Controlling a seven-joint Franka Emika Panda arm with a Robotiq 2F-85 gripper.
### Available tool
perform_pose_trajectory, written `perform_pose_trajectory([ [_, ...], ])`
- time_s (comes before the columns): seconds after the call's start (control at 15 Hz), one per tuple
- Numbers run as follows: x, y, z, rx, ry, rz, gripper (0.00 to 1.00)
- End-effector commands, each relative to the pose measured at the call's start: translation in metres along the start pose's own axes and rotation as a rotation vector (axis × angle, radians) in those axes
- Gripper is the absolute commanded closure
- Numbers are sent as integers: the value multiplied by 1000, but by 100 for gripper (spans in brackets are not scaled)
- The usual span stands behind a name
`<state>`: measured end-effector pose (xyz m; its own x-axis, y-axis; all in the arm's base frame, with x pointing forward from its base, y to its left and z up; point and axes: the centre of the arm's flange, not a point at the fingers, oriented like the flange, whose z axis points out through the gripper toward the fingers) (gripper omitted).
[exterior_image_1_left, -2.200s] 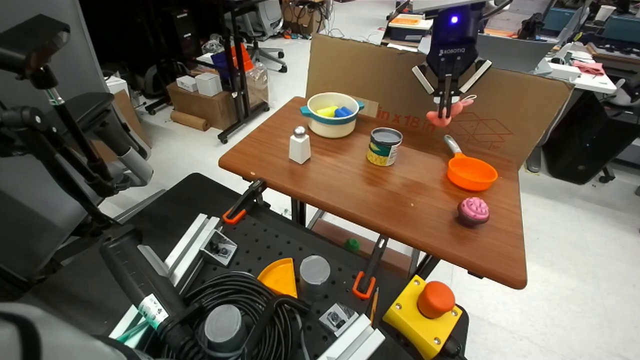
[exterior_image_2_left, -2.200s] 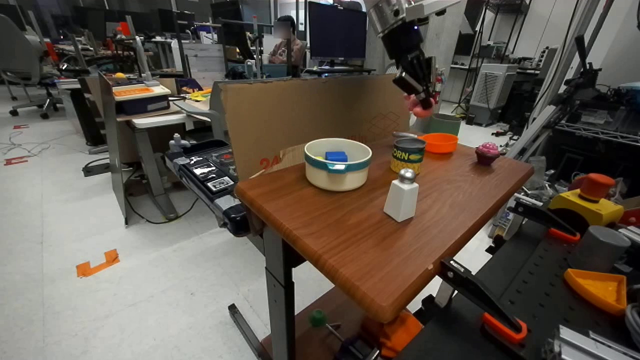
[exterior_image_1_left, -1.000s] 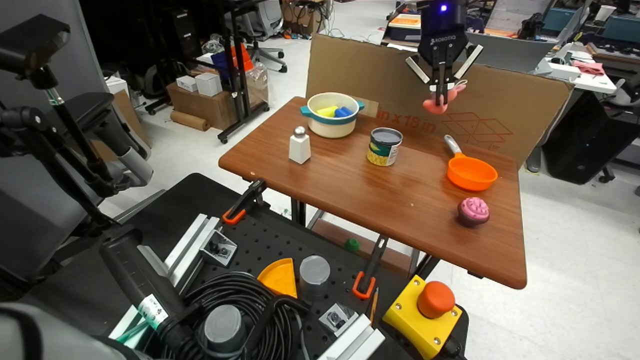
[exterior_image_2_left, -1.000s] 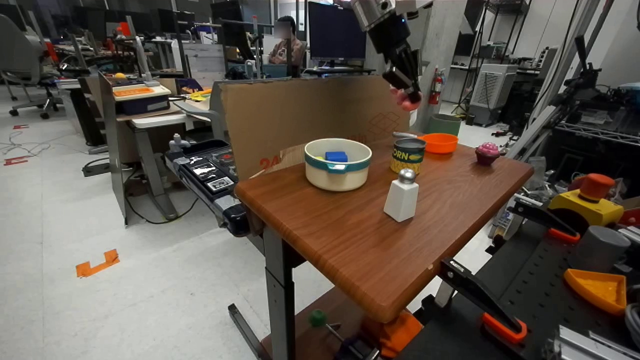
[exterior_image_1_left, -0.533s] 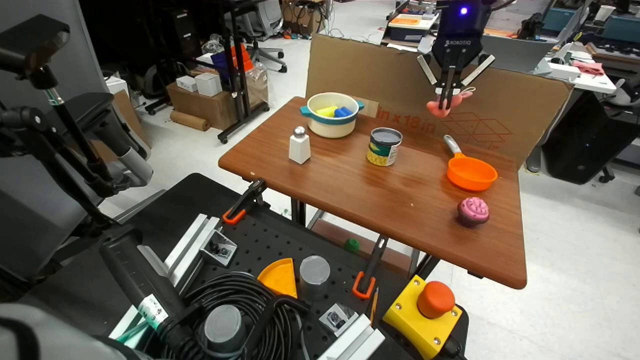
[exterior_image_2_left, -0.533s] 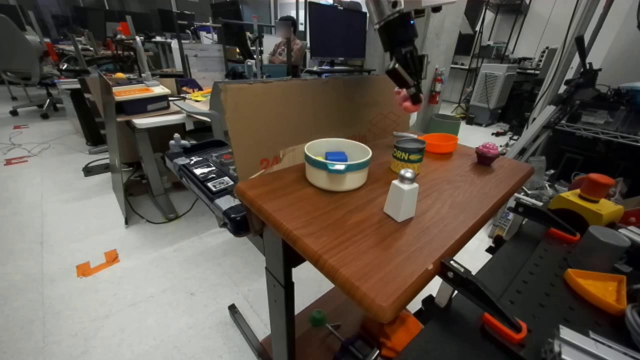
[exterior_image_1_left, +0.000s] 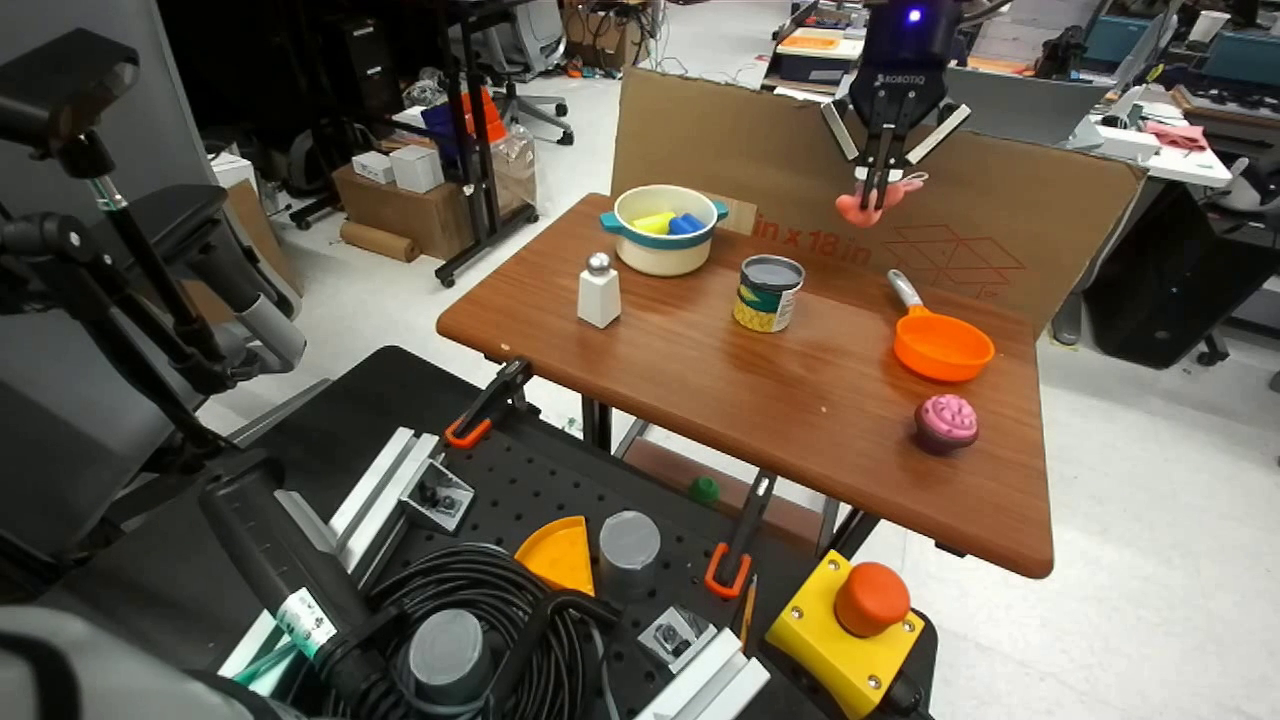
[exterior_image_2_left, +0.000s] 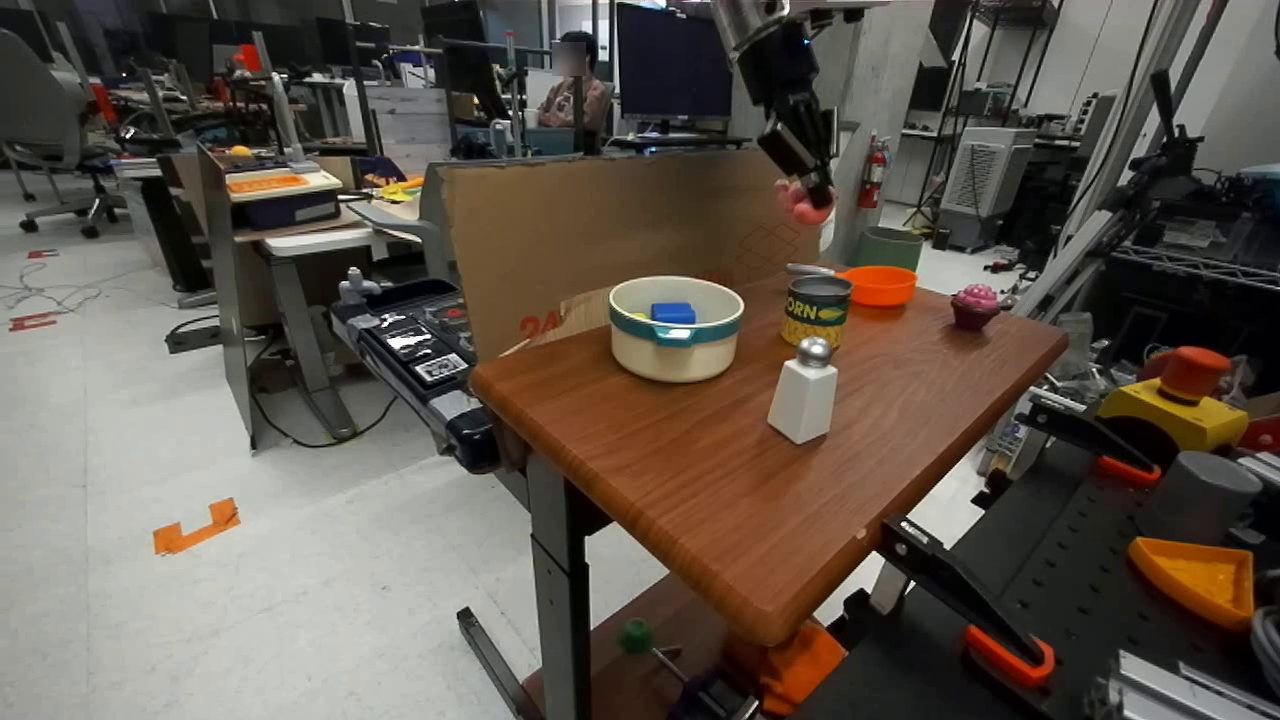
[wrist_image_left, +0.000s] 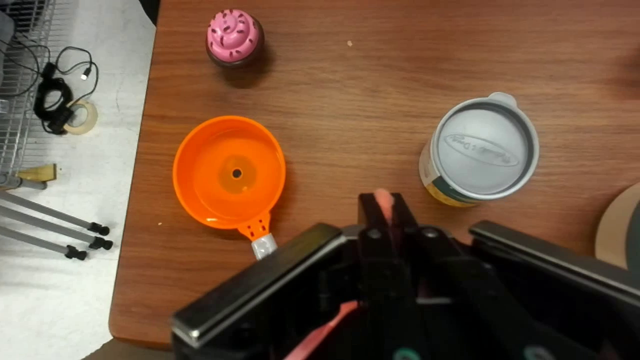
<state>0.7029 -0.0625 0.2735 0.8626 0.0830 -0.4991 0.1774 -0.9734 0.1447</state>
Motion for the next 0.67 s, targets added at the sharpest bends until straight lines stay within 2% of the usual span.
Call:
perform_pose_trajectory([
  [0.0,24,-13,-13,-18,-35,-42,98],
  [0.13,21,-18,-8,-32,-35,-37,98],
  [0.6,-11,-21,17,-157,34,79,98],
])
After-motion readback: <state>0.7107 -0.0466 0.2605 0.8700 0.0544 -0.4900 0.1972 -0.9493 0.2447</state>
